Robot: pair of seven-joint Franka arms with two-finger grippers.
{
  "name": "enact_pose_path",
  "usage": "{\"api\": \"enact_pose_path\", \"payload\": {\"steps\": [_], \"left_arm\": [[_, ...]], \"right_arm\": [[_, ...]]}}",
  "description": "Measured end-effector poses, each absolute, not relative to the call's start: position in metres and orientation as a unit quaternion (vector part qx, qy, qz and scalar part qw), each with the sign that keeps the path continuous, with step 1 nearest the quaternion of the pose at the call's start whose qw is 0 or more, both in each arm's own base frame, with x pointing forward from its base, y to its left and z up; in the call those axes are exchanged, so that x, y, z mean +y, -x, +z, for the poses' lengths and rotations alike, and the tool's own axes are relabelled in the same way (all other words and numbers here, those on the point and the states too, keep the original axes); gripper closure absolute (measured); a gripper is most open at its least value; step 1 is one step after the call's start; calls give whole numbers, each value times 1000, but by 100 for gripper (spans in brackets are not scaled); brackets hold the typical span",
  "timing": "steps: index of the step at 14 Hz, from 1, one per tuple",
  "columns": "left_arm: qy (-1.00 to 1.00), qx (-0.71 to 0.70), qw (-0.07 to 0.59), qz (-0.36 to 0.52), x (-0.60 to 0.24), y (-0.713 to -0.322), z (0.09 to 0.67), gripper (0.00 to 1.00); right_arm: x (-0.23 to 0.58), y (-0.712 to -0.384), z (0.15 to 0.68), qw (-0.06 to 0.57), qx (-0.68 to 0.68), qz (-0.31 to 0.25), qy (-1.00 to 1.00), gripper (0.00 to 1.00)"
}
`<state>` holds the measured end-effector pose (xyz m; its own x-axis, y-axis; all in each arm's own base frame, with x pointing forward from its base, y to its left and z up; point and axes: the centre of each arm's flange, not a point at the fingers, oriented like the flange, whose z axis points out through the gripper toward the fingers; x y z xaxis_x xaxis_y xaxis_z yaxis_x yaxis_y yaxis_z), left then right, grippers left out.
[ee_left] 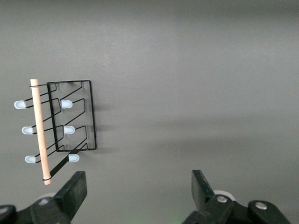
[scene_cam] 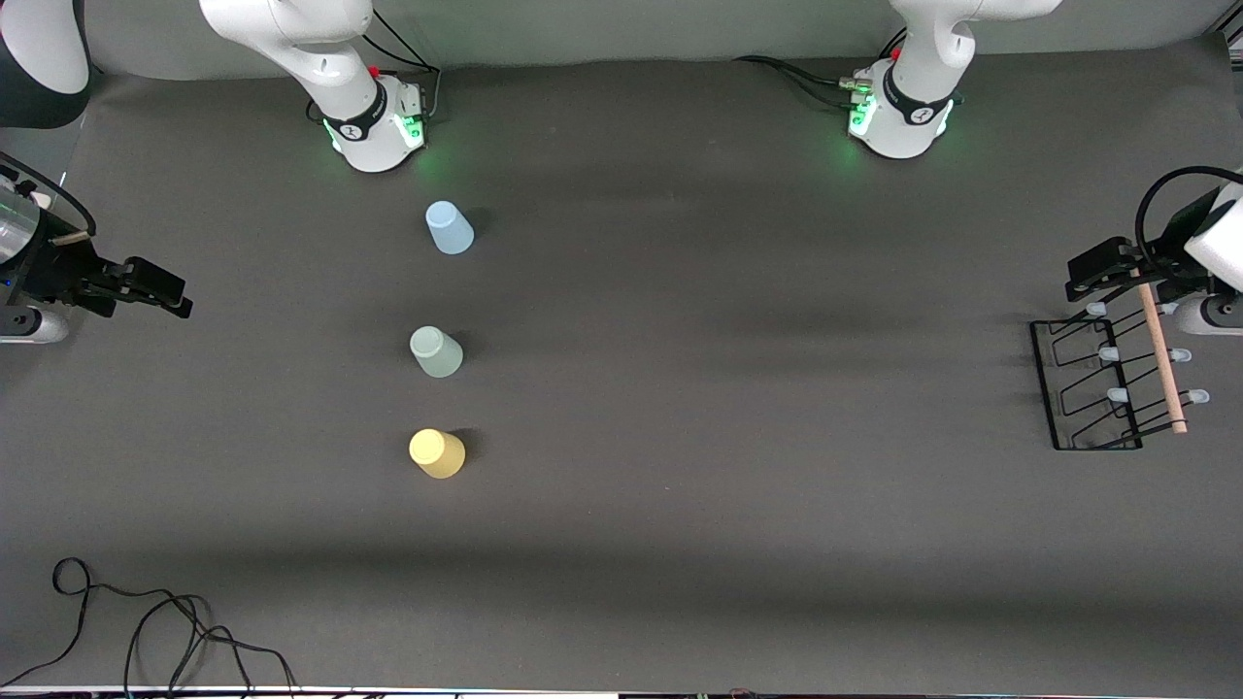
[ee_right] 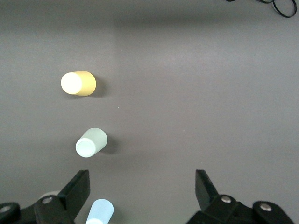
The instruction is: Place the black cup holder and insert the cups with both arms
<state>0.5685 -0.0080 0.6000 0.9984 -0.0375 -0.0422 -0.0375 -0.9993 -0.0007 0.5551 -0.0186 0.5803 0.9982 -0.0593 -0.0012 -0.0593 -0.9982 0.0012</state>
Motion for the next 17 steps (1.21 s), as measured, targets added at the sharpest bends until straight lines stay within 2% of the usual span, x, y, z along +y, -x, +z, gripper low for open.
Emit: {"api": "enact_pose_path", "payload": {"steps": [13,17], "left_arm": [[1000,14,2,21,0,-569,600,0],[999,32,0,25,101,-559,597,0]], "right_arm": [[-21,-556,581,1,-32,0,-1000,0],[-21,-556,580,1,-32,-1,-999,0]]}}
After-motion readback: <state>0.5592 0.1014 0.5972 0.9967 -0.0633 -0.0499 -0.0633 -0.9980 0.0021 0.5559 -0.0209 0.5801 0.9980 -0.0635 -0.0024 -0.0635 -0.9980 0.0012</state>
